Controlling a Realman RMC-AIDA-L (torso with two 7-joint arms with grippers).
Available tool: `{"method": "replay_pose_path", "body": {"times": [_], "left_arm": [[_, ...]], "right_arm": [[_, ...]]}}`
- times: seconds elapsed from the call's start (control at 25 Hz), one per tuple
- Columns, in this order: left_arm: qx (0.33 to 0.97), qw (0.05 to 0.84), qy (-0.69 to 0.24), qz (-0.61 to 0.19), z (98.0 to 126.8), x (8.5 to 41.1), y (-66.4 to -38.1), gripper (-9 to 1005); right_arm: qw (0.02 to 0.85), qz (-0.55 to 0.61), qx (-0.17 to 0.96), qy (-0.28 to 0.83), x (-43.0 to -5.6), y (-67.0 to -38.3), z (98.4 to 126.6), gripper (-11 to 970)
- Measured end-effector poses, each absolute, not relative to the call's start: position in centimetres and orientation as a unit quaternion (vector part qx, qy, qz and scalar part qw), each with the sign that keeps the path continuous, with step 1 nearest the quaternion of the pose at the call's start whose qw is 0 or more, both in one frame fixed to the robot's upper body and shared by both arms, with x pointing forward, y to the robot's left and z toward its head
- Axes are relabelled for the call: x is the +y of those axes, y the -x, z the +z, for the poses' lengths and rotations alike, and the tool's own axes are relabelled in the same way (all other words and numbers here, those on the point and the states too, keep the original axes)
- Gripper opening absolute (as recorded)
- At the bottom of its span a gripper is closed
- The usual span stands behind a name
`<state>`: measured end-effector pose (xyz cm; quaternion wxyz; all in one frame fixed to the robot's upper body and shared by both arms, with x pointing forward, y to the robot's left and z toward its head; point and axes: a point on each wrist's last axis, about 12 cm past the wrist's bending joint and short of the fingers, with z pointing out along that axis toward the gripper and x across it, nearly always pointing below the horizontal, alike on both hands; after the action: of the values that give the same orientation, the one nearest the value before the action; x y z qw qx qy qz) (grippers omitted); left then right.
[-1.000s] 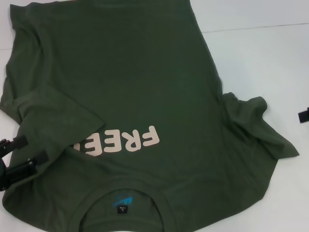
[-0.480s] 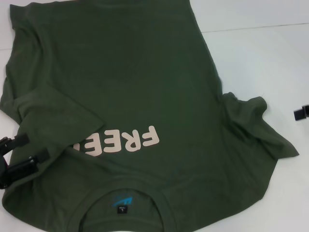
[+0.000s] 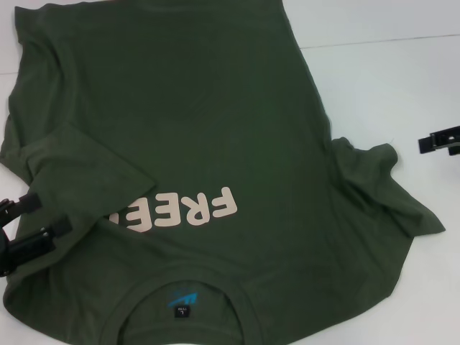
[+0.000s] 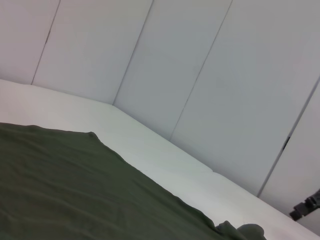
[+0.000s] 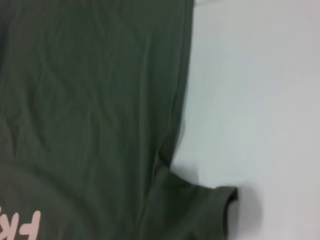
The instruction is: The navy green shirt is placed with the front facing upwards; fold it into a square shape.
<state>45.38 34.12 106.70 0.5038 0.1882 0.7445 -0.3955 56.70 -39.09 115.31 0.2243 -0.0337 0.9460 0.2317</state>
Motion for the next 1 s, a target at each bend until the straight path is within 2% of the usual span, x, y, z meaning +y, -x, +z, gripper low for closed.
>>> {"method": "replay_pose_path", "body": {"times": [0.44, 1.0], "left_arm": [[0.745, 0.505, -0.187, -0.394, 106.7, 34.0, -45.6, 908], [0.745, 0.505, -0.186, -0.394, 106.6, 33.9, -45.6, 907]], "right_arm": [[0.241, 0.228, 0.942, 0.041, -35.6, -58.4, 112.5, 802], [0.228, 0.212, 0.95, 0.024, -34.7, -58.9, 110.9, 802]]}}
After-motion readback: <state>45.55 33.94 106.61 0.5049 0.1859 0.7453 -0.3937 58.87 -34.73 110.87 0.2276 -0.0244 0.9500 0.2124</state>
